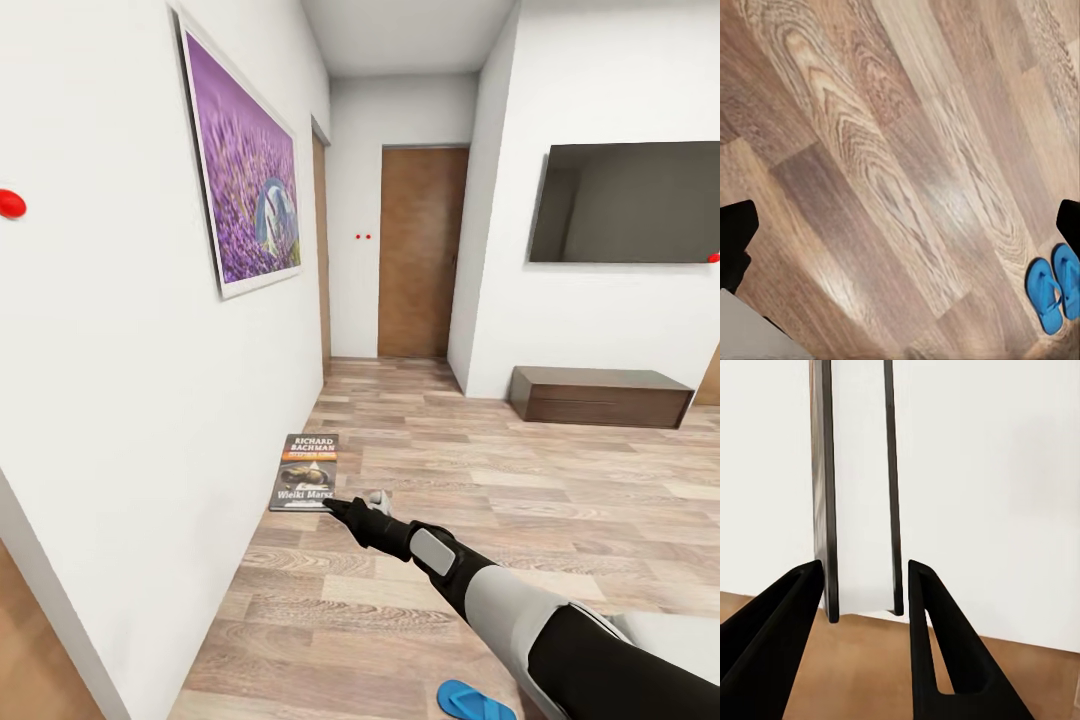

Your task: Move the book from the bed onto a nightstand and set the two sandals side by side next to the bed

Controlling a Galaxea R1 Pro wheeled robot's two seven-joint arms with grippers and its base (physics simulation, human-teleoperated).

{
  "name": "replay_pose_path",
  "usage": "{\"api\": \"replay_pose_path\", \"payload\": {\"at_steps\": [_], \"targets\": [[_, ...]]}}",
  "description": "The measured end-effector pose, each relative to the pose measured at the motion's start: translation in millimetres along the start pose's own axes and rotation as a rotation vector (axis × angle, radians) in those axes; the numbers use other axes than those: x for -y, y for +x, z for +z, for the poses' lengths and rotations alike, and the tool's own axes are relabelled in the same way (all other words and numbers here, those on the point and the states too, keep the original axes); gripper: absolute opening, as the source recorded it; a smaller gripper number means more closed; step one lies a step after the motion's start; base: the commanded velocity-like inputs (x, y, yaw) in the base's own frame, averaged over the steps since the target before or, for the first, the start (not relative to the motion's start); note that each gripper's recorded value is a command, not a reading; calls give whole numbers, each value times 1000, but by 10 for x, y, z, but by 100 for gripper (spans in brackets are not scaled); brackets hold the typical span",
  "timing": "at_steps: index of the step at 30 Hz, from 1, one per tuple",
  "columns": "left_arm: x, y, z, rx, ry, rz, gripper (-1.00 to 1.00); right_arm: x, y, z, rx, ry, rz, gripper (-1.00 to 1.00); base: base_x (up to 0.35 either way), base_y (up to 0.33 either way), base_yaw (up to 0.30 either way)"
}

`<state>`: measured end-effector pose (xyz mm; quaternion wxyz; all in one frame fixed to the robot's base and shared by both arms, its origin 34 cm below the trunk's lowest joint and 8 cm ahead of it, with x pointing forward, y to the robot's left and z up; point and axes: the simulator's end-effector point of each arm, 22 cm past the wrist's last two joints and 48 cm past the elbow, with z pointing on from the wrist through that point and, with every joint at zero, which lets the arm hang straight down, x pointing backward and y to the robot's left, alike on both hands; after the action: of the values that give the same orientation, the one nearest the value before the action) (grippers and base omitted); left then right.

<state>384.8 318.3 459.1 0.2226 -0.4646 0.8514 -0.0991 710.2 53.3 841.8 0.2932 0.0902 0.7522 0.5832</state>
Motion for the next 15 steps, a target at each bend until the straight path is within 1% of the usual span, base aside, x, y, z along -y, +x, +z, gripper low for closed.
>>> {"api": "replay_pose_path", "payload": {"at_steps": [7,12,15], "targets": [[43,149,-2,-17,4,-3,100,-2,-4,0,2,-1,2,-100,0,0,0],[46,169,-3,-17,3,-3,100,4,-3,-2,2,0,3,-100,0,0,0],[47,178,-3,-18,1,-3,100,55,3,-19,2,12,7,-100,0,0,0]]}}
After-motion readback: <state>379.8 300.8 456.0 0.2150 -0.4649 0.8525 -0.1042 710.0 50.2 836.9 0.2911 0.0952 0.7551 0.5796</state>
